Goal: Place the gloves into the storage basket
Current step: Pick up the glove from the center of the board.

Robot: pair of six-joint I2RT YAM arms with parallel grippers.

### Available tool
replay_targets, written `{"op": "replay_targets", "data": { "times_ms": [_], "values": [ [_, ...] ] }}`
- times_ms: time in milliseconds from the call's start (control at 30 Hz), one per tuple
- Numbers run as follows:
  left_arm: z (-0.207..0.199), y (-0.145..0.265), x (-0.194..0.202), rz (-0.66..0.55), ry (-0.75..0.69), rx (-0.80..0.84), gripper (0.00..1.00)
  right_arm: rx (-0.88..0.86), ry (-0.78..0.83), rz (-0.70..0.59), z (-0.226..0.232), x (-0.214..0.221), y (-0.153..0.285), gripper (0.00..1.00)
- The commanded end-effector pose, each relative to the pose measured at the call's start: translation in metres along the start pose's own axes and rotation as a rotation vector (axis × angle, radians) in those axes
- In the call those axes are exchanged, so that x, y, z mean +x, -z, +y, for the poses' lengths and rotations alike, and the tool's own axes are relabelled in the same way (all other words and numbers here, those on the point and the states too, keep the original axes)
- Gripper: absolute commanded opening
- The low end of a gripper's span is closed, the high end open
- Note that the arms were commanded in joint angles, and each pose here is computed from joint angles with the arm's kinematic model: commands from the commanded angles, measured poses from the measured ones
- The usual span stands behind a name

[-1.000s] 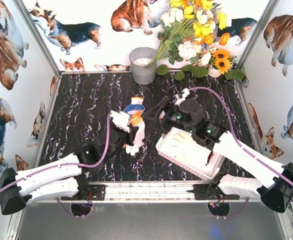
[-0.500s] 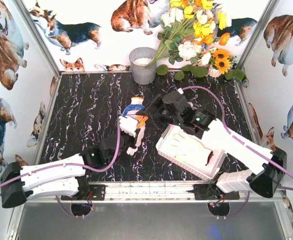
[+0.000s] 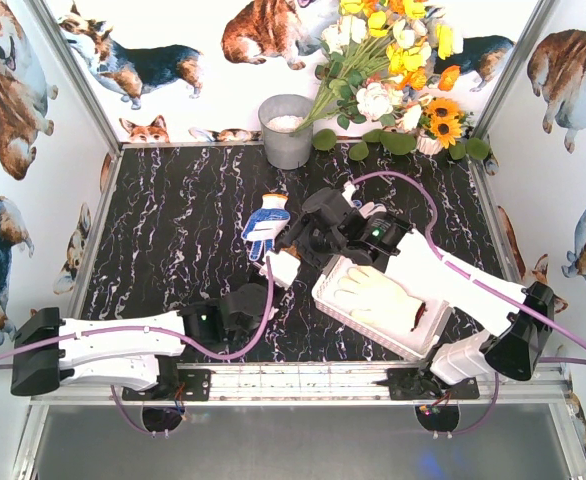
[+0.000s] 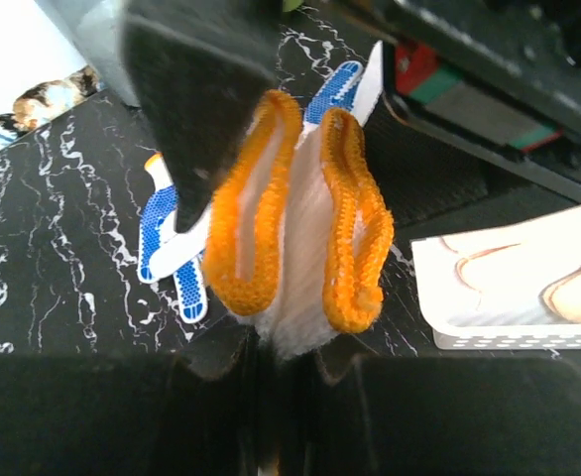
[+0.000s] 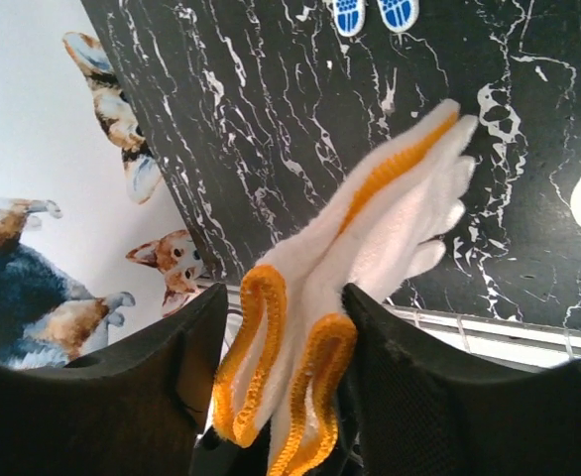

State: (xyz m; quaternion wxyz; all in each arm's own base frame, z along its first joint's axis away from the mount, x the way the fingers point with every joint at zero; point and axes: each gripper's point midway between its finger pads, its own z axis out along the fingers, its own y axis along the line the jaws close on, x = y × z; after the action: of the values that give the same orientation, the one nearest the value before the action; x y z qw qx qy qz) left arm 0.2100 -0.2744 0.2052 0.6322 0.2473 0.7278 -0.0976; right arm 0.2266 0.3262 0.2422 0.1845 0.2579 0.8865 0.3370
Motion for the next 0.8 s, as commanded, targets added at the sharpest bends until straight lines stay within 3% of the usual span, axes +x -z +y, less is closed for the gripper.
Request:
{"op": "replay_targets", "data": {
  "times_ms": [0, 233, 300, 467, 500, 533, 633, 733, 767],
  "values": [
    [0.011, 0.000, -0.029, -0.070, 0.044, -0.085, 0.00, -0.003, 0.032, -0.051, 0.006, -0.005, 0.005, 0.49],
    [0.009, 0.000, -0.030, -0.081, 0.056, -0.095, 0.00, -0.009, 0.042, -0.029, 0.008, 0.002, 0.001, 0.46],
    [0.007, 0.000, -0.030, -0.080, 0.052, -0.089, 0.00, -0.010, 0.043, -0.028, 0.008, 0.003, -0.001, 0.37],
    [0.002, 0.000, -0.023, -0.062, 0.021, -0.072, 0.00, -0.045, 0.052, -0.069, 0.015, -0.005, 0.001, 0.00],
    [0.001, 0.000, -0.022, -0.060, 0.023, -0.066, 0.00, -0.049, 0.061, -0.083, 0.016, -0.008, 0.002, 0.00],
    [0.000, 0.001, -0.021, -0.058, 0.025, -0.056, 0.07, -0.054, 0.072, -0.094, 0.018, -0.010, 0.004, 0.00],
    [-0.002, 0.005, -0.020, -0.058, 0.056, -0.028, 0.57, -0.059, 0.106, -0.137, 0.021, -0.018, 0.007, 0.00],
    [-0.004, 0.011, -0.019, -0.048, 0.079, 0.021, 0.91, -0.062, 0.140, -0.183, 0.020, -0.028, 0.009, 0.00],
    [-0.006, 0.013, -0.018, -0.039, 0.086, 0.048, 0.99, -0.063, 0.151, -0.196, 0.020, -0.033, 0.009, 0.00]
  ]
}}
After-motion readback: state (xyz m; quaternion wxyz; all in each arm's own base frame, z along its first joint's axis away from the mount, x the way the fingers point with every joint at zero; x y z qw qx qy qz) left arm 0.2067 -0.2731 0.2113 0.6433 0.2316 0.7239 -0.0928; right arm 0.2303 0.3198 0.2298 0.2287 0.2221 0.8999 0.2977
